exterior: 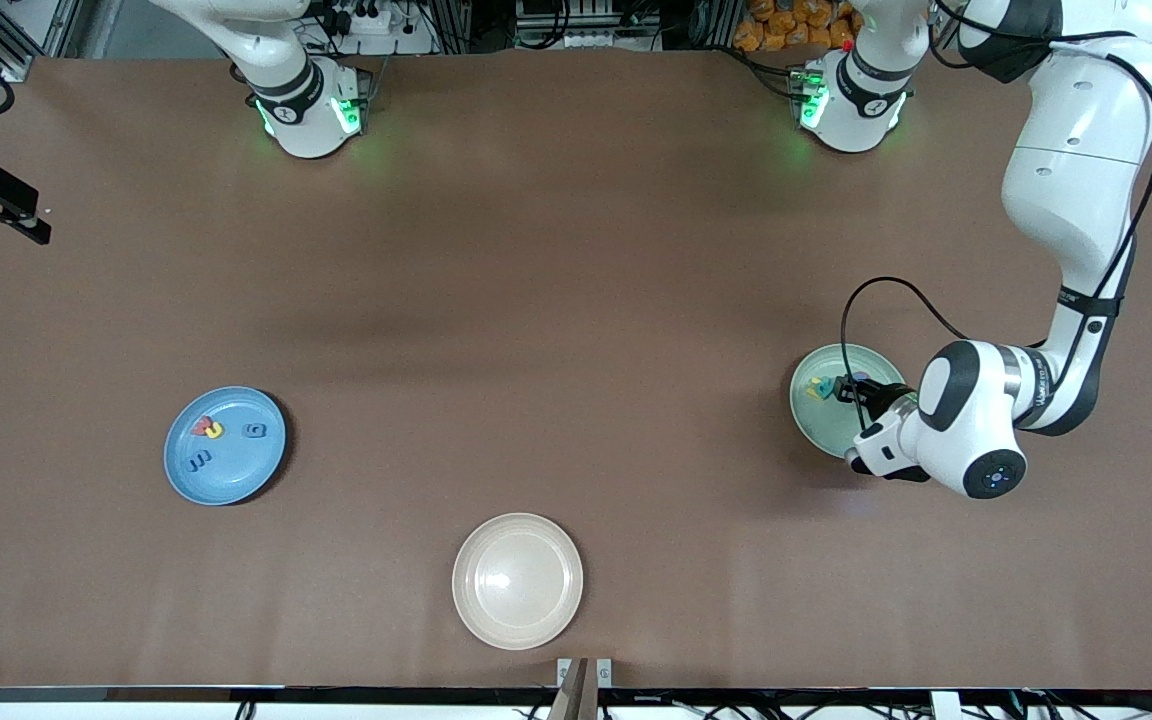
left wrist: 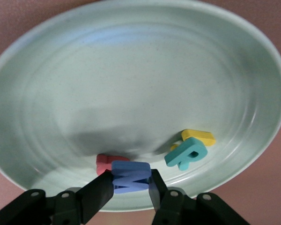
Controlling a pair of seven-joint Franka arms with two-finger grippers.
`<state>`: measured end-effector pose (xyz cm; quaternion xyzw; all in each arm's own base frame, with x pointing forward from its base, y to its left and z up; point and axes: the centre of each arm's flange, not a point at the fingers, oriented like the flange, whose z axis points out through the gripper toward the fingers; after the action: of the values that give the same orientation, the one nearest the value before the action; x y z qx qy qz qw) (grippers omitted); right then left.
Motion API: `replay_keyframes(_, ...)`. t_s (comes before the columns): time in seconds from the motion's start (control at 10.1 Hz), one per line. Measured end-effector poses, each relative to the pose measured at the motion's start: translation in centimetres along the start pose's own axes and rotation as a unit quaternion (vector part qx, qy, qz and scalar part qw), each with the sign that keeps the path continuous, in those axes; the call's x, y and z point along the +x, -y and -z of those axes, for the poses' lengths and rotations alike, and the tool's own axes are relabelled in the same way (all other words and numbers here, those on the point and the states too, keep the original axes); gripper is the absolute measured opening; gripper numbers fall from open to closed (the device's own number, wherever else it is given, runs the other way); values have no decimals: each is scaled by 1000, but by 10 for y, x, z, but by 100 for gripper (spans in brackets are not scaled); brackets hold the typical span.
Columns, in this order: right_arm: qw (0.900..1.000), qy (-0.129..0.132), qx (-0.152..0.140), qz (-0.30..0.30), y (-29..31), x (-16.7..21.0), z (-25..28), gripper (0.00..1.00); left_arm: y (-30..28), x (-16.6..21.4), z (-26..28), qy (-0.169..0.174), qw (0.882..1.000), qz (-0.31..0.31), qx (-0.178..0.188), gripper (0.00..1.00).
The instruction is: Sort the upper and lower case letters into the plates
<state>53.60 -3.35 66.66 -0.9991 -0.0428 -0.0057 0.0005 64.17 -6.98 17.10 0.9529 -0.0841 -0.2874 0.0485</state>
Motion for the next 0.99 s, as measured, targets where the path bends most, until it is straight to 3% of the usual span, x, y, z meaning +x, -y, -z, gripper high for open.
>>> replay_keyframes(0.2, 1000, 6, -2, -8, -3, -2, -1, 100, -4, 0, 0, 0, 1000, -3, 1, 40)
replay_keyframes(0.3, 1000, 7, -2, -10, -5, -2, -1, 100, -5, 0, 0, -1, 1000, -4, 1, 48)
replay_keyframes(0.59, 1000, 10, -2, -12, -8, -3, -2, 100, -5, 0, 2, -2, 1000, -1, 2, 94)
replay_keyframes(0.69, 1000, 10, -2, -13, -8, -3, -2, 100, -7, 0, 6, -7, 1000, 12, 2, 100)
replay_keyframes(0.99, 1000, 13, -2, -14, -7, -4, -2, 100, -19, -12, 50, -45, 998, 46, 5, 100)
